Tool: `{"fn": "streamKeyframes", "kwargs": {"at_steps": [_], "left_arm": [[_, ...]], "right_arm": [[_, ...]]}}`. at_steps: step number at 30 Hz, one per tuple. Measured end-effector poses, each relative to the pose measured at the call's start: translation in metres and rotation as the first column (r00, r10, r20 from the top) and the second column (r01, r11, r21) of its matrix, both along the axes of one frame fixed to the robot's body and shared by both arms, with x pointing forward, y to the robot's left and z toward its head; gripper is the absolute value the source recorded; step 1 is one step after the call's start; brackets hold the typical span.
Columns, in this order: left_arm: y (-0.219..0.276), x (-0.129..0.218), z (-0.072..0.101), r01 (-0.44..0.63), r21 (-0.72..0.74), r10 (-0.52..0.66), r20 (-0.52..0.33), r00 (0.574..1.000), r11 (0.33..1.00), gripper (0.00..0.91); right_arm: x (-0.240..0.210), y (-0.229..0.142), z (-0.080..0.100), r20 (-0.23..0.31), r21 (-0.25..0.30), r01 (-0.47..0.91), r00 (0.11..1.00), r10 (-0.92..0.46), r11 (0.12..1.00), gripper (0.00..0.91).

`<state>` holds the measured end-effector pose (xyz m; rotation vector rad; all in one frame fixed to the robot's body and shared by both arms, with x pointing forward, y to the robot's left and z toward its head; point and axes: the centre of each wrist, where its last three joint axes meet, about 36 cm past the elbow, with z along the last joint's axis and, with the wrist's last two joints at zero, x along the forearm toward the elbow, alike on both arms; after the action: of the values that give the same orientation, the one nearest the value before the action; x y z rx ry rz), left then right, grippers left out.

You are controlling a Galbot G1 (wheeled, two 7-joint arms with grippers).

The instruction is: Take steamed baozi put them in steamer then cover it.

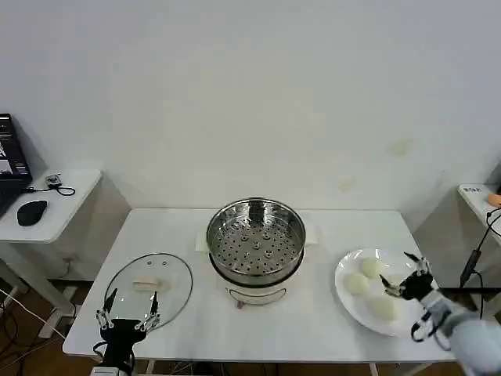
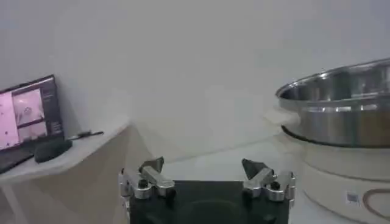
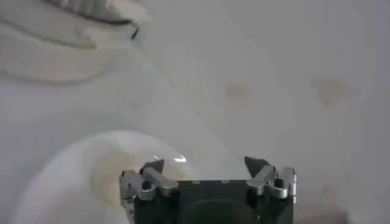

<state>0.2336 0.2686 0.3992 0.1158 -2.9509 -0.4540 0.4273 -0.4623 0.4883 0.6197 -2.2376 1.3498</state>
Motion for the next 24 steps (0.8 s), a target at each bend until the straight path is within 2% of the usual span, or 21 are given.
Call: {"fn": "streamKeyframes", "kwargs": {"at_steps": [5, 11, 17, 24], "left_arm": [[0.003, 0.000, 0.000, -0.010, 0.013, 0.009, 0.007, 1.000, 1.000, 0.907], [0.006, 0.000, 0.004, -0.024, 0.023, 0.024, 0.020, 1.000, 0.999, 0.907], [0.010, -0.003, 0.009, -0.035, 0.040, 0.034, 0.028, 0.999, 0.999, 0.907], [0.014, -0.006, 0.009, -0.053, 0.057, 0.052, 0.031, 0.998, 0.997, 0.907]], "right_arm": [[0.042, -0.016, 0.021, -0.133, -0.116, -0.115, 0.986, 0.100, 0.987, 0.907], [0.084, -0.021, 0.025, -0.271, -0.188, -0.216, 0.949, 0.161, 0.958, 0.907], [0.119, -0.016, 0.019, -0.378, -0.213, -0.292, 0.905, 0.197, 0.932, 0.907], [0.152, 0.002, 0.002, -0.468, -0.223, -0.366, 0.853, 0.230, 0.904, 0.907]]}}
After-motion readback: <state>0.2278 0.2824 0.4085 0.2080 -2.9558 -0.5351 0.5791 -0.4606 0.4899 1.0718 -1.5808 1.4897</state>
